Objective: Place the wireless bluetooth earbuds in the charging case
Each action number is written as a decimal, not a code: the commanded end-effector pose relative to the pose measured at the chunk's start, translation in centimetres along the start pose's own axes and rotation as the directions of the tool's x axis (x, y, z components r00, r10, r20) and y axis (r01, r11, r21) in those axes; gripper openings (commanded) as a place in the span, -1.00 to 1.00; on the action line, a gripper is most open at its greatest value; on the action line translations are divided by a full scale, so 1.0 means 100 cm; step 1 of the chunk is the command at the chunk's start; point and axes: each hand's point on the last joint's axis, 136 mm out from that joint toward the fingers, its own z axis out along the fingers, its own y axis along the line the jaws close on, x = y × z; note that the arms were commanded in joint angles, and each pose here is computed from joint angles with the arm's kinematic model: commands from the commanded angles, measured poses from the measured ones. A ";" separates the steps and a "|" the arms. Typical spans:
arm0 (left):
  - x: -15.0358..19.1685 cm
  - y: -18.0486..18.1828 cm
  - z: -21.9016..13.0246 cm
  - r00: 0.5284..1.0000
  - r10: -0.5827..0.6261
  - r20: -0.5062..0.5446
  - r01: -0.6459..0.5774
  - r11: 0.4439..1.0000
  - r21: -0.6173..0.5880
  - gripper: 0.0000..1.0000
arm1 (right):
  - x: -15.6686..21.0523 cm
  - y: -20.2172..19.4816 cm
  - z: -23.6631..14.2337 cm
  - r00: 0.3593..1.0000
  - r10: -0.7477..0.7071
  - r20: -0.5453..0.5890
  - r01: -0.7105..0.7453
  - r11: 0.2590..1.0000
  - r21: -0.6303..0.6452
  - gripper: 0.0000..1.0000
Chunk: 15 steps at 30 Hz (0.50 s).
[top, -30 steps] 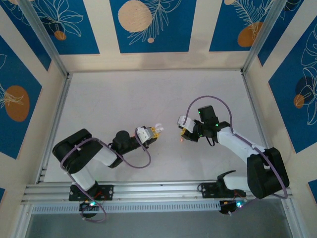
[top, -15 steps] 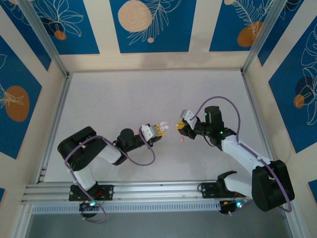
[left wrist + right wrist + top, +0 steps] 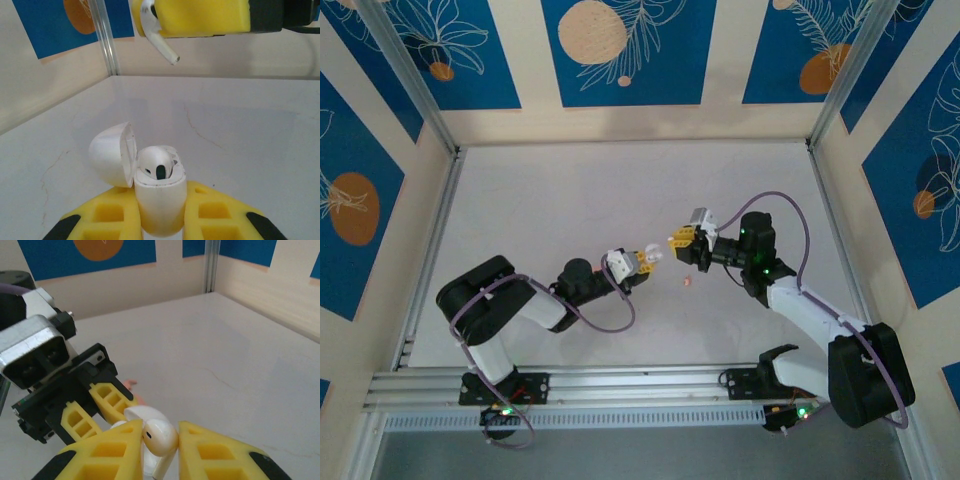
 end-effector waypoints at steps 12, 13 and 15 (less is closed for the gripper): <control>-0.060 -0.003 0.005 0.987 -0.022 0.160 0.018 1.000 0.022 -0.76 | -0.023 0.014 0.011 0.992 0.054 0.112 -0.045 0.996 -0.076 -0.56; -0.062 -0.004 0.005 0.986 -0.021 0.166 0.018 1.000 0.023 -0.75 | -0.023 0.014 0.013 0.992 0.056 0.111 -0.047 0.996 -0.078 -0.56; -0.065 -0.004 0.005 0.985 -0.021 0.172 0.018 1.000 0.022 -0.76 | -0.023 0.014 0.015 0.992 0.057 0.114 -0.048 0.995 -0.083 -0.56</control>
